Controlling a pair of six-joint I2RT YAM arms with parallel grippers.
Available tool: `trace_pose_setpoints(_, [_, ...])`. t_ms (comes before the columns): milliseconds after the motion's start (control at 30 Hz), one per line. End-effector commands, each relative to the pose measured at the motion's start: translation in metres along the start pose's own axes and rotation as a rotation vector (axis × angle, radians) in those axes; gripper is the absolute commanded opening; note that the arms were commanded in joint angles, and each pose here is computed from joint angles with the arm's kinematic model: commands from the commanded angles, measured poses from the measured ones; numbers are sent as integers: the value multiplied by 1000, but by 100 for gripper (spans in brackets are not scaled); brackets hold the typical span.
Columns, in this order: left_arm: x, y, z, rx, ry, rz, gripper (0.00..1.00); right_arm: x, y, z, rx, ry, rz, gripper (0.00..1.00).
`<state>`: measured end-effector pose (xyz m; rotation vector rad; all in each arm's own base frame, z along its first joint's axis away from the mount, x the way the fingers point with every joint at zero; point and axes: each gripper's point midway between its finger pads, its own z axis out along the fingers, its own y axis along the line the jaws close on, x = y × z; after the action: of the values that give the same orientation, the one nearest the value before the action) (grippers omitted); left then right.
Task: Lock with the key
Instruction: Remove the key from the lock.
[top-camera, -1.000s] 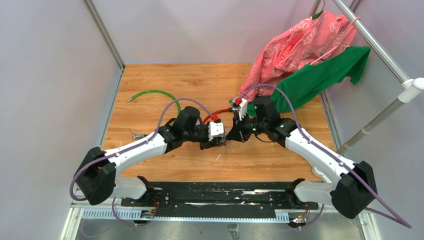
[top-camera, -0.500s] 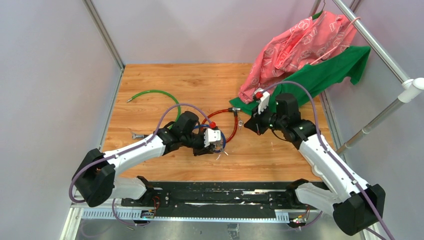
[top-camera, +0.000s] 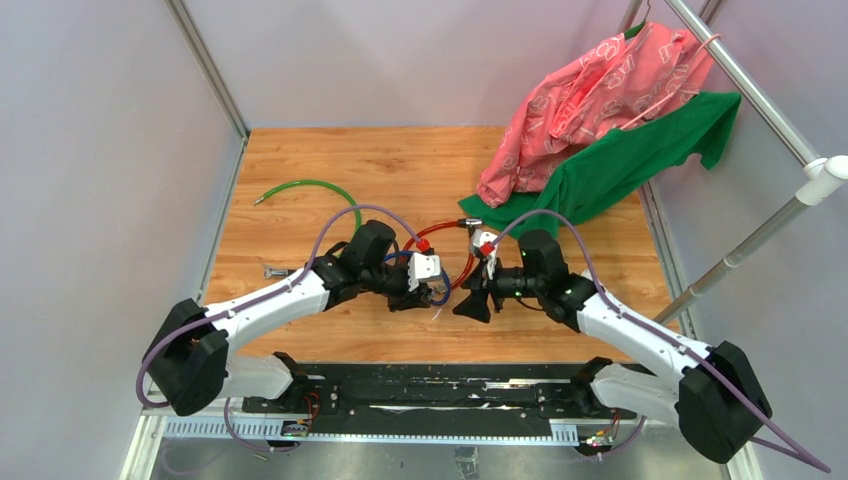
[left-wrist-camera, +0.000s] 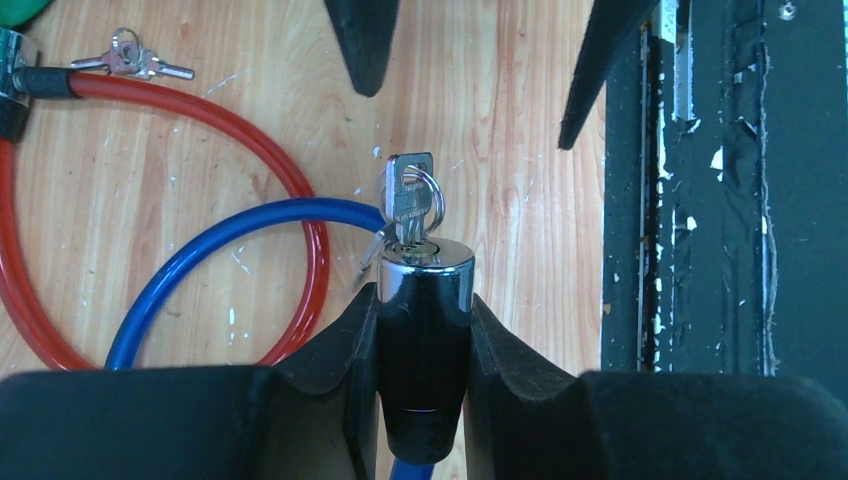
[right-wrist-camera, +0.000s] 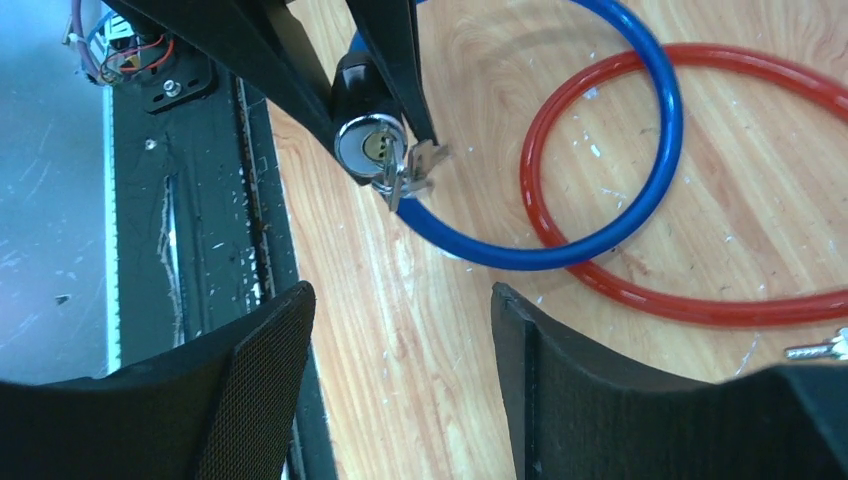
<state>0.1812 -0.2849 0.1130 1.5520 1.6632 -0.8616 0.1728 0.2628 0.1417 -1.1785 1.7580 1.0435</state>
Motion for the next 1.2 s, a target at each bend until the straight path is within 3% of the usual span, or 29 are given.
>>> trace_pose_setpoints(0, [-12,-14,-4,65,-38,-60,0,-36,-3,12,-26,-169,-203,68])
trace_pose_setpoints(267, [-18,-14,-1,76,-54,-73,0,-30,-4,31,-79,-163,-239,65])
trace_pose_setpoints(433, [-19,-12,-1,71,-57,-74,0,-29,-7,35,-75,-156,-242,55])
trace_pose_setpoints(733, [-19,-13,0,76,-61,-75,0,-23,-15,39,-21,-134,-246,53])
trace_pose_setpoints(867, [-20,-13,-1,76,-65,-82,0,-27,-17,41,12,-160,-234,39])
trace_pose_setpoints(1000, [-18,-14,0,78,-60,-83,0,-32,-18,39,49,-188,-229,10])
trace_pose_setpoints(1167, [-15,-14,-1,74,-53,-87,0,-31,-27,28,142,-164,-203,0])
